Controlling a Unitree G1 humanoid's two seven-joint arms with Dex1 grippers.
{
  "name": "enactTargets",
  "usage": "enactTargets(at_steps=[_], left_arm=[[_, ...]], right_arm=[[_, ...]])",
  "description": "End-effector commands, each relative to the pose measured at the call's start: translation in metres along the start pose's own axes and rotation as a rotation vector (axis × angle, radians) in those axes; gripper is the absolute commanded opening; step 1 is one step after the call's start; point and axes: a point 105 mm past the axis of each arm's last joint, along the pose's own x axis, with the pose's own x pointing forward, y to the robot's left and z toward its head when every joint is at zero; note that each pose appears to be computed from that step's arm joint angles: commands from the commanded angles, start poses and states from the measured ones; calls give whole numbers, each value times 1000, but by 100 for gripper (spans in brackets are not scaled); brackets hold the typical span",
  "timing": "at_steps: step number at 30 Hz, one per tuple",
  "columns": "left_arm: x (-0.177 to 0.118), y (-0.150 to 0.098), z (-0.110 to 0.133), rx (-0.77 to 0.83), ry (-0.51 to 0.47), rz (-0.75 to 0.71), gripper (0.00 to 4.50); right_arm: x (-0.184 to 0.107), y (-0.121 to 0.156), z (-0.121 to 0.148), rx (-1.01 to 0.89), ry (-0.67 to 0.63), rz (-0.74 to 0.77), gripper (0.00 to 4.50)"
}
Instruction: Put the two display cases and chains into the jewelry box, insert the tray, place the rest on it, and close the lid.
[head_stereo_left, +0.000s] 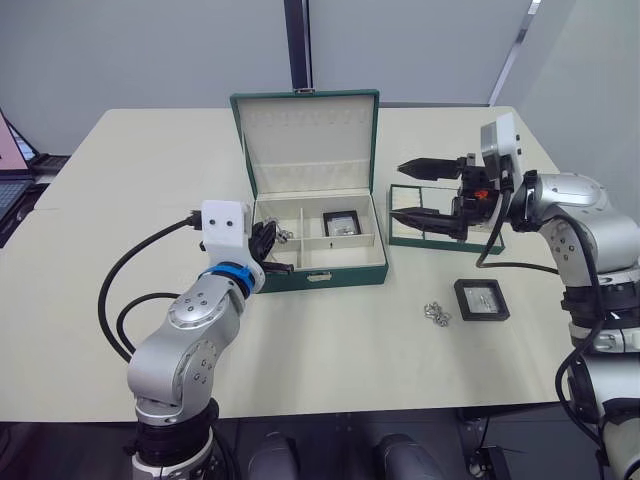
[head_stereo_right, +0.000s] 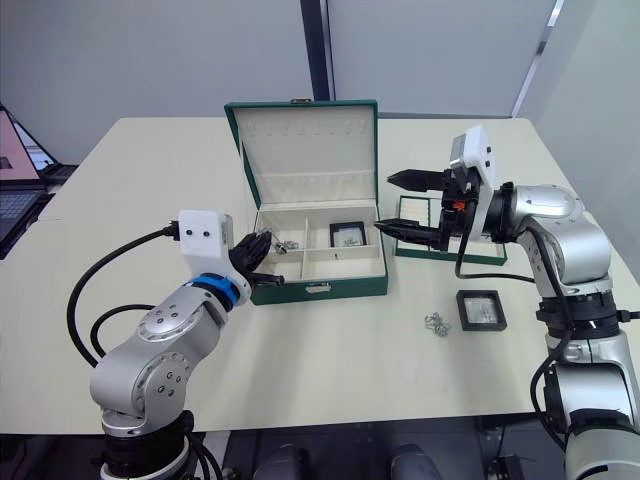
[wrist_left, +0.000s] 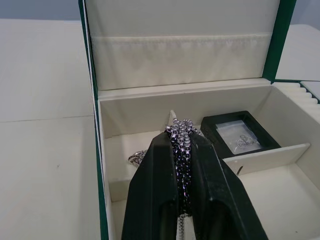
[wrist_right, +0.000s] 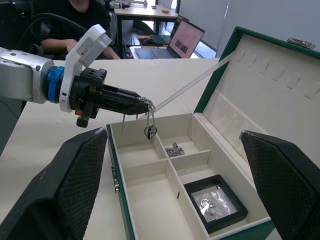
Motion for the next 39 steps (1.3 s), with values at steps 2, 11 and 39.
enactTargets(at_steps=[2, 11, 39], left_arm=[[0, -3, 1, 8, -25, -9, 0], [-2, 0, -18, 1, 26, 10, 0], [2, 2, -11, -3, -2, -19, 448]], right_arm=[[-8, 2, 17, -49, -29, -15, 450], [-7, 1, 17, -44, -28, -19, 450], [-10, 8, 17, -21, -32, 13, 450]])
